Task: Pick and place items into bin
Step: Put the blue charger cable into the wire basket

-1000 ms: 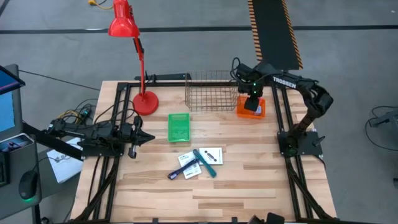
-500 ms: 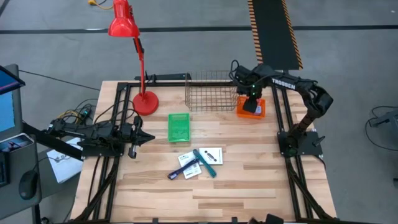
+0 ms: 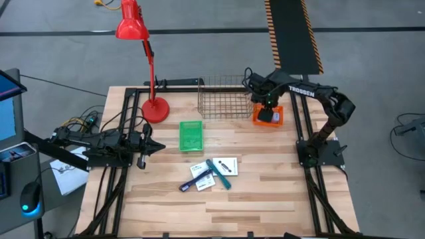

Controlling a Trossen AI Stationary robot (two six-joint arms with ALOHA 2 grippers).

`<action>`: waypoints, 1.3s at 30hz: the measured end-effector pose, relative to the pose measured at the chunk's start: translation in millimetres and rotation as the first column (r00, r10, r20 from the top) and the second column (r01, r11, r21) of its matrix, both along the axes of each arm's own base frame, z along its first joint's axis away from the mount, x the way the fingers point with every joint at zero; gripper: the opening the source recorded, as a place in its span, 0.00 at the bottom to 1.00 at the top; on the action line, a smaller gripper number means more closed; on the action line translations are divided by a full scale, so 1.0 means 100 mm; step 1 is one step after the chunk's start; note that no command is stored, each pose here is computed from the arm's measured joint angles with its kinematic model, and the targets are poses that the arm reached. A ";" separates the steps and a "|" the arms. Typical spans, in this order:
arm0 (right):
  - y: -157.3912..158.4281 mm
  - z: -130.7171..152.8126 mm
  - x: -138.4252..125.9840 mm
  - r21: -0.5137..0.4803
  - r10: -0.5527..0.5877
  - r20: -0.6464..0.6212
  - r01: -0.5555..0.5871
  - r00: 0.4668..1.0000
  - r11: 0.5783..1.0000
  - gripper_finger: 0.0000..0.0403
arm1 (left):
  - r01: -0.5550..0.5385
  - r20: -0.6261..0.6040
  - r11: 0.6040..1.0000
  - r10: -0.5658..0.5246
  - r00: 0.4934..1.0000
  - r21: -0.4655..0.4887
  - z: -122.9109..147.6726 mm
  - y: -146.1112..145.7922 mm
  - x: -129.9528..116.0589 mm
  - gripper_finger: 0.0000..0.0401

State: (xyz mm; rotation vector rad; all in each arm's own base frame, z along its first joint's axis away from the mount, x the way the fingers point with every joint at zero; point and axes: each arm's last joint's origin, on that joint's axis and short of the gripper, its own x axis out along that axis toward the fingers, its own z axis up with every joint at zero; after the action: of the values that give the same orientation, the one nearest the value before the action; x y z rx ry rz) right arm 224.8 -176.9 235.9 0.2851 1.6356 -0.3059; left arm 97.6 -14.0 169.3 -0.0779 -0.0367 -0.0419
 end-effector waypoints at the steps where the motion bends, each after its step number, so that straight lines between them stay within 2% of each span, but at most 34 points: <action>1: 0.02 0.00 0.01 0.003 0.002 -0.005 -0.002 1.000 1.000 0.50 | 0.000 0.000 1.000 0.000 1.000 0.000 0.00 0.00 0.00 0.00; 12: 0.42 0.03 0.16 0.050 0.040 -0.065 -0.037 0.997 0.998 0.44 | 0.000 -0.001 1.000 0.000 1.000 0.000 0.00 0.00 0.00 0.00; 16: 0.63 0.11 0.22 0.087 0.068 0.001 -0.068 0.998 0.994 0.42 | 0.000 -0.001 1.000 0.000 1.000 0.000 0.00 0.00 0.00 0.00; 20: 0.89 0.27 0.24 0.075 0.098 0.138 -0.109 0.986 0.991 0.41 | 0.000 0.000 1.000 0.000 1.000 0.000 0.00 0.00 0.00 0.00; 24: 1.18 0.32 0.12 0.010 0.147 0.310 -0.158 0.939 0.987 0.39 | 0.000 -0.001 1.000 0.000 1.000 0.000 0.00 0.00 0.00 0.00; 29: 1.49 0.16 -0.14 -0.027 0.137 0.482 -0.142 0.865 0.989 0.37 | 0.000 0.000 1.000 0.000 1.000 0.000 0.00 0.00 0.00 0.00; 34: 1.69 -0.13 -0.35 -0.052 0.058 0.587 -0.033 0.807 0.998 0.34 | 0.000 -0.001 1.000 0.000 1.000 0.000 0.00 0.00 0.00 0.00; 39: 1.85 -0.42 -0.45 -0.059 -0.042 0.676 0.111 0.736 0.992 0.32 | 0.000 0.000 1.000 0.000 1.000 0.000 0.00 0.00 0.00 0.00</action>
State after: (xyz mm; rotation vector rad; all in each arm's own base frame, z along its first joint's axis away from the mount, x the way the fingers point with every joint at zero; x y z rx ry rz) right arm 179.9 7.9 193.6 0.3430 0.8793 -0.2962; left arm 97.6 -14.0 169.2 -0.0780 -0.0363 -0.0415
